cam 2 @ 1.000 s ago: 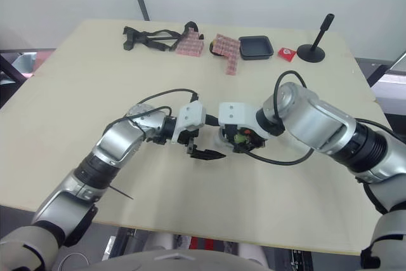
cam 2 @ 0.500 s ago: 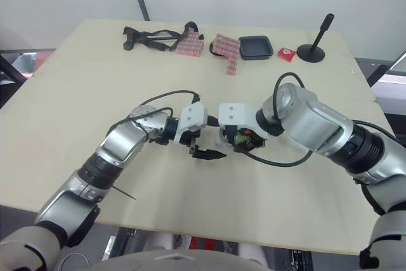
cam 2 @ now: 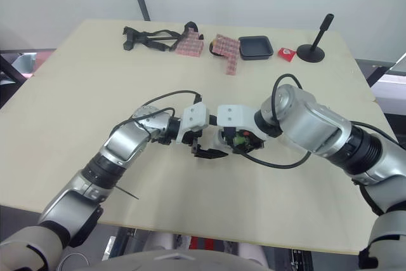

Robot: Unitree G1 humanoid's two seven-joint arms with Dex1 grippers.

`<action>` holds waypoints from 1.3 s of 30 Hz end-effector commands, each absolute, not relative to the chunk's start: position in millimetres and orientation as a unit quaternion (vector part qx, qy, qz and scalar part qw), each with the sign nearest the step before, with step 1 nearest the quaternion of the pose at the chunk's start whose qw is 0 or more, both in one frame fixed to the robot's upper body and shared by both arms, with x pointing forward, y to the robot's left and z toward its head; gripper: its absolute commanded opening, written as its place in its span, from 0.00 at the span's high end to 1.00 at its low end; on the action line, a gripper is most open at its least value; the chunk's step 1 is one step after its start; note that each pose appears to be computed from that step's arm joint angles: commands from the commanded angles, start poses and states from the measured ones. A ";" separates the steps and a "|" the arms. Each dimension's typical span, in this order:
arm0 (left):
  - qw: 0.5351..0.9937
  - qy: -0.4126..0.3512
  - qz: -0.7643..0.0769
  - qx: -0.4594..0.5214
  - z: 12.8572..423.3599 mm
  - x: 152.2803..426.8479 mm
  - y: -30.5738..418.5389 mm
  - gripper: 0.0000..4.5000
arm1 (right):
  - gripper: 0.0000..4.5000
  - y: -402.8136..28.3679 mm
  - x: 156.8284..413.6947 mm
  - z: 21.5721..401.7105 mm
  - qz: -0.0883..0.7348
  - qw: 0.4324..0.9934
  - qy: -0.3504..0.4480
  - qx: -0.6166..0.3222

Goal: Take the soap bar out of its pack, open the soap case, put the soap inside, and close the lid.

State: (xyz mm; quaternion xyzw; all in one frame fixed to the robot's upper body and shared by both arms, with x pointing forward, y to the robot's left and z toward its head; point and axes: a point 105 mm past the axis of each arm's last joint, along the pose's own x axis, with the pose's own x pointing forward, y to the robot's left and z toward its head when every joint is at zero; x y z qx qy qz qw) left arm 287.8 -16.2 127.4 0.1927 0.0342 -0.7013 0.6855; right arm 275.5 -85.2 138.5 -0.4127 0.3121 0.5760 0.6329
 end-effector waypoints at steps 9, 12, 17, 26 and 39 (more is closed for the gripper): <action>0.678 0.017 -0.710 0.187 136.3 286.5 -23.6 0.00 | 0.54 -84.5 277.8 147.4 0.571 0.641 0.294 -0.420; 0.675 0.019 -0.713 0.189 135.1 285.5 -24.0 0.26 | 0.54 -84.4 278.1 147.4 0.570 0.643 0.294 -0.419; 0.673 0.022 -0.715 0.190 133.2 284.9 -23.2 0.58 | 0.54 -84.2 278.7 147.6 0.568 0.645 0.293 -0.418; 0.668 0.024 -0.718 0.192 130.6 283.4 -20.1 0.58 | 0.54 -81.3 279.7 148.1 0.570 0.649 0.286 -0.414; 0.670 0.020 -0.714 0.201 126.9 286.4 -14.5 0.58 | 0.19 -80.5 277.9 146.4 0.577 0.652 0.291 -0.398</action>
